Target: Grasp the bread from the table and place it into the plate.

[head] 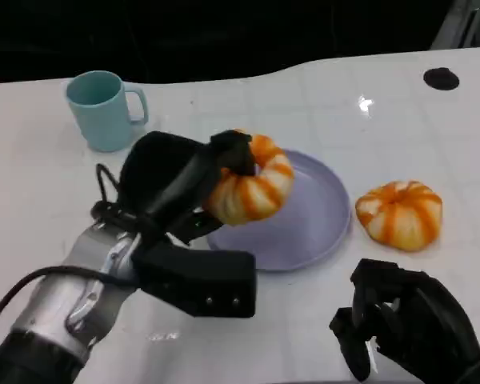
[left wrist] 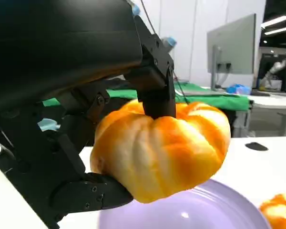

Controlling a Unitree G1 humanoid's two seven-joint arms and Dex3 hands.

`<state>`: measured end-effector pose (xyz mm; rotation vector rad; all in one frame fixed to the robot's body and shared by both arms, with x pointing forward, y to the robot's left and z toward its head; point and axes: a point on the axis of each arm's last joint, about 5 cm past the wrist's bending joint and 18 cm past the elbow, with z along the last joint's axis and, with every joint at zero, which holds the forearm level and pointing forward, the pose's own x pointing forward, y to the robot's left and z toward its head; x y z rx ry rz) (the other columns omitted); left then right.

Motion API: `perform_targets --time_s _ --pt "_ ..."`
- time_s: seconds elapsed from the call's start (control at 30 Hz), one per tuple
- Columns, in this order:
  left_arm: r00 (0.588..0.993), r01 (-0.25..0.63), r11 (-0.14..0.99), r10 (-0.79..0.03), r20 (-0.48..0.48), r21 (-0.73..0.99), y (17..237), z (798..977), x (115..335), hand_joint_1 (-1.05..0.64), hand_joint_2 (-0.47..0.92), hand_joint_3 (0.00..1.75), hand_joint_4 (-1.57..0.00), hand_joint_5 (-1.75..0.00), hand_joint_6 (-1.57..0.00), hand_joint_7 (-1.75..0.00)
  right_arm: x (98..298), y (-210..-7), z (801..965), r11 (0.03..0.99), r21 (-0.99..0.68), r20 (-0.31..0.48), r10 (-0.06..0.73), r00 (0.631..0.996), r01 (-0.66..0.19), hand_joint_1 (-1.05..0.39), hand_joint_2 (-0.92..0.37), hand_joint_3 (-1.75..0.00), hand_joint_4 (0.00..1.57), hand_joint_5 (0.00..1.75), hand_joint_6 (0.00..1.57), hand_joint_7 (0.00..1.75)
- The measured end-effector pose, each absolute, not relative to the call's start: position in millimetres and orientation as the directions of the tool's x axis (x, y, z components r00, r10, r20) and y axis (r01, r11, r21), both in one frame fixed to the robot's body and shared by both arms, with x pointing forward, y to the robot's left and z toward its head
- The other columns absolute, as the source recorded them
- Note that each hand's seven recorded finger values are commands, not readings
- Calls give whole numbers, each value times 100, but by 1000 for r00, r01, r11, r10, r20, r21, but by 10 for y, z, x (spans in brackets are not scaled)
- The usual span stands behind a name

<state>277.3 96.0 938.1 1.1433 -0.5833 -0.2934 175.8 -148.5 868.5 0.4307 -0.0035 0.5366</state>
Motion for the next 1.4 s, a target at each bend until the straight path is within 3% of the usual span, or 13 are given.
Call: perform_targets --time_s 0.1,0.37,0.43,0.47,0.5,0.57,0.63,0.73,0.93,1.23,1.4 --pt "816 -33 390 -521 250 920 883 9333 2821 -24 39 112 -96 -175 -75 -172 1758 -1486 8684 772 396 115 495 861 -496 -97 -75 -43 119 169 103 153" --pt "808 29 367 -557 195 930 712 9248 2953 -24 43 116 -95 -175 -71 -172 1759 -1477 8685 771 398 116 496 860 -498 -96 -75 -43 119 168 103 152" --pt "803 50 366 -569 181 929 691 9236 2973 -27 55 95 -82 -173 -80 -116 1758 -1472 8685 770 399 117 497 860 -499 -96 -74 -44 119 168 103 152" --pt "803 61 367 -571 173 928 687 9233 2982 -34 72 63 -73 -140 -77 -70 1758 -1469 8686 769 400 117 497 860 -499 -96 -74 -45 119 168 103 153" --pt "800 80 348 -581 148 934 681 9240 2994 -37 82 44 -70 -124 -78 -46 1756 -1467 8688 769 400 118 496 860 -499 -96 -74 -45 119 168 103 153" --pt "790 123 290 -608 83 949 673 9262 3011 -46 90 32 -63 -79 -71 -14 1757 -1457 8694 768 399 120 497 859 -500 -96 -74 -46 119 168 103 153" --pt "781 165 238 -624 20 957 681 9268 3016 -63 92 35 -50 -50 -55 -3 1757 -1449 8698 767 400 123 498 858 -502 -97 -74 -46 119 168 103 154" --pt "773 228 160 -629 -78 960 707 9295 3023 -82 92 44 -35 -33 -37 0 1756 -1447 8699 768 399 121 497 859 -500 -97 -74 -47 120 168 103 153" --pt "765 268 74 -622 -165 961 739 9390 3031 -98 92 55 -19 -24 -29 0 1756 -1445 8699 768 399 121 497 859 -501 -97 -74 -46 120 166 103 151" --pt "755 262 19 -627 -193 965 774 9567 3006 -100 92 56 -16 -22 -29 -1 1757 -1444 8707 773 396 120 492 862 -496 -98 -75 -46 120 167 104 151" --pt "749 277 127 -649 -131 952 881 9568 2933 -93 92 50 -23 -26 -33 -2 1756 -1445 8710 772 395 122 493 862 -497 -97 -74 -45 119 167 103 151"
